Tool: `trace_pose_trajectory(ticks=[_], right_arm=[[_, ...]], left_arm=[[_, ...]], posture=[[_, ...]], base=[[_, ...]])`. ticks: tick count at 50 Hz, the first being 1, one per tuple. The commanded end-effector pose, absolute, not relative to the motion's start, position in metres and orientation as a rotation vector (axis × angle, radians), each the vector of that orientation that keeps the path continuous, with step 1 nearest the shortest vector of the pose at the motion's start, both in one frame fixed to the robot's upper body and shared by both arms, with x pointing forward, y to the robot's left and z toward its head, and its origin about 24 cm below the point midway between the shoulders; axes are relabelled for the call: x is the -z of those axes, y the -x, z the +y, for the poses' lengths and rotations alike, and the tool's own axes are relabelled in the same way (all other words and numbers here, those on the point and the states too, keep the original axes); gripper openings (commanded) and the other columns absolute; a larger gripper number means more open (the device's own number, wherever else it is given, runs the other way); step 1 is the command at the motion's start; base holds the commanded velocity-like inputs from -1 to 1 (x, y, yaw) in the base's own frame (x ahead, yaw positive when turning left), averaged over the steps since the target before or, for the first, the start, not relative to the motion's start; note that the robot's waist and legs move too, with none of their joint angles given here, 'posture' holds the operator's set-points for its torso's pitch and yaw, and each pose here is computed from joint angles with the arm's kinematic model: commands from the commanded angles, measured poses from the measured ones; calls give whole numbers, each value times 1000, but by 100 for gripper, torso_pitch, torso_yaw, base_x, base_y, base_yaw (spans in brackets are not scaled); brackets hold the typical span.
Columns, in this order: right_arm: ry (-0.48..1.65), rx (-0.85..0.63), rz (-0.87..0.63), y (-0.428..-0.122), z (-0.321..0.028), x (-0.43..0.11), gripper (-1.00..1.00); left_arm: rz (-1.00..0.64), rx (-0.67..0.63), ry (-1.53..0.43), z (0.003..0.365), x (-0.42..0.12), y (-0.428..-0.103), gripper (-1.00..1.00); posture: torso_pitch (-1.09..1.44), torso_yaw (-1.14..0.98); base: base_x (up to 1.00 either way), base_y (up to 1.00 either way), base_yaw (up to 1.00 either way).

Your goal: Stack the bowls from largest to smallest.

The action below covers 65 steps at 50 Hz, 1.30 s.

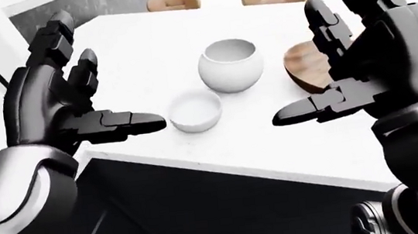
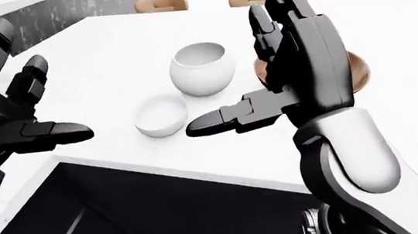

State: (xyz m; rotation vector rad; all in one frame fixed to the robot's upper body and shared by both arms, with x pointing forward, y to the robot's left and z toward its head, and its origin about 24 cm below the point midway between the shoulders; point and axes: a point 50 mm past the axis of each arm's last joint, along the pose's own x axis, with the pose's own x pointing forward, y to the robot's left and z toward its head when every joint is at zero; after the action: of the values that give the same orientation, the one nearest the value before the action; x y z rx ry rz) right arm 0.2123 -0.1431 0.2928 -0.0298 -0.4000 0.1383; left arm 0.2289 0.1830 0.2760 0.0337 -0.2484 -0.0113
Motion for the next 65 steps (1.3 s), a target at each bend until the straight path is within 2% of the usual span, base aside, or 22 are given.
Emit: trace_pose_trajectory(ticks=[1,21,33,41,46,53,54,56,61,65], right_arm=[[16,-157,-447,-209,-141,-299,100],[-77,-196,-426,-207,-143,-299,100],[1,-196,-437,-209,-134,-315,100],[341,-164,-393,-230,-106,-330,100],[591,-93,-377,-256,-95,-339,100],[992,-31,-445,-292,-81,-356,100],[1092,18,-466,-301,-81,-357,100],[1160,-3,-485,-310,-74,-354,100],[1305,-10,-557,-312,-50,-357,100],[1376,-73,-603,-313,-36,-349,100]], left_arm=[[-300,-17,-27,187,-285,-225,100],[-299,-14,-30,186,-285,-226,100],[-310,-28,-23,194,-290,-222,100],[-309,-35,-19,198,-287,-221,100],[-308,-40,-16,201,-286,-221,100],[-312,-43,-17,203,-288,-220,100],[-313,-43,-18,203,-290,-220,100],[-318,-39,-17,203,-291,-220,100],[-313,-43,-22,204,-290,-221,100],[-313,-45,-24,205,-290,-222,100]], posture=[[0,0],[0,0],[0,0],[0,0],[0,0],[0,0],[0,0],[0,0],[0,0],[0,0]], base=[[0,27,0],[0,2,-24],[0,0,-12],[0,0,0],[0,0,0],[0,0,0],[0,0,0],[0,0,0],[0,0,0],[0,0,0]])
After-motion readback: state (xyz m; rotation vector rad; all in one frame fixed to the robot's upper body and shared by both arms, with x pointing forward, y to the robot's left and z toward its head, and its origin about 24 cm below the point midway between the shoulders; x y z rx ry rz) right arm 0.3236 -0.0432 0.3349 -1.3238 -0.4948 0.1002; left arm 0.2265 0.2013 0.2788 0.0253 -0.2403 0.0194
